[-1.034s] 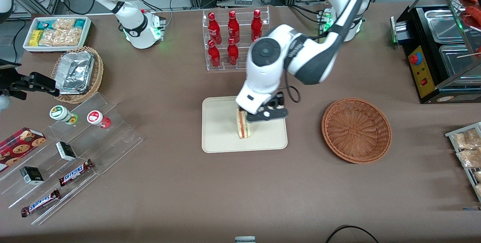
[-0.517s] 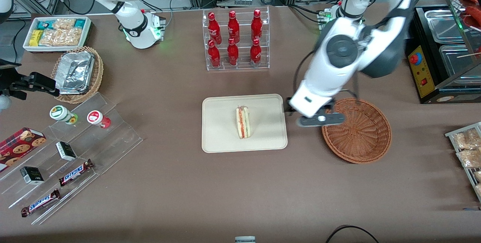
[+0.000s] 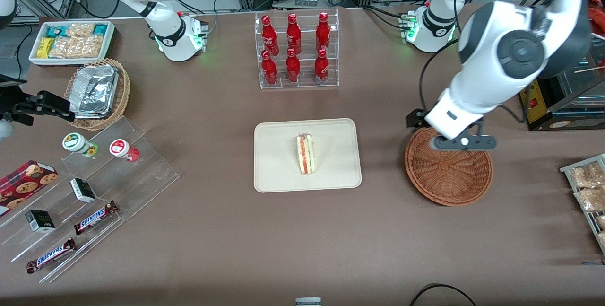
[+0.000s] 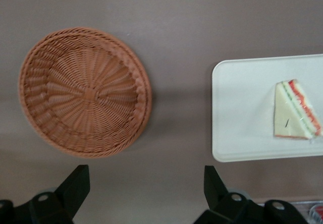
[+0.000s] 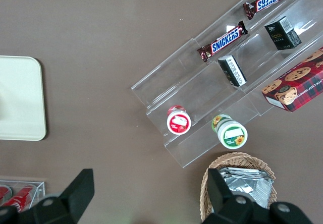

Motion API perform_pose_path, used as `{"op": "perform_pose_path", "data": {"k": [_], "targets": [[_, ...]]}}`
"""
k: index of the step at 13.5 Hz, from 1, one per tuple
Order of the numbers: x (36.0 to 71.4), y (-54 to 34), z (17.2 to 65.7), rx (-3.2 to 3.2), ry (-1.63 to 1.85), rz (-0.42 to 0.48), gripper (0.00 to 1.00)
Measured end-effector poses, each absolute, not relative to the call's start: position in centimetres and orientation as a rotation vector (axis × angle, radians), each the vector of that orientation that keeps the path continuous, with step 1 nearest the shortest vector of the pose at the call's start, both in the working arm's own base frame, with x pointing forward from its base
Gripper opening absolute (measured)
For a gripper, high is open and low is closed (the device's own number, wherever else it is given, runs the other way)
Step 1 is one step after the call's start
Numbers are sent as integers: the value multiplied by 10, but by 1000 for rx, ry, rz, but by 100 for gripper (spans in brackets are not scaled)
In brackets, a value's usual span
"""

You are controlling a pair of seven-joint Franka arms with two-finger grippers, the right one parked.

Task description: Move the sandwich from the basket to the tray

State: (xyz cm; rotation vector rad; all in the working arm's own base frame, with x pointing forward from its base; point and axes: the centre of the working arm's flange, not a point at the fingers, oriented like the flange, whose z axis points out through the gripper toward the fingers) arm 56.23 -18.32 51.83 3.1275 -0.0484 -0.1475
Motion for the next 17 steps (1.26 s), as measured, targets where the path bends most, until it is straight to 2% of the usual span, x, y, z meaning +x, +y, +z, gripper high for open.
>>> {"op": "perform_pose_path", "data": {"k": [3, 8, 17], "targets": [[553, -157, 533, 3129, -34, -160, 100], [530, -138, 555, 3138, -11, -240, 100], [503, -79, 612, 3134, -26, -301, 100]]}}
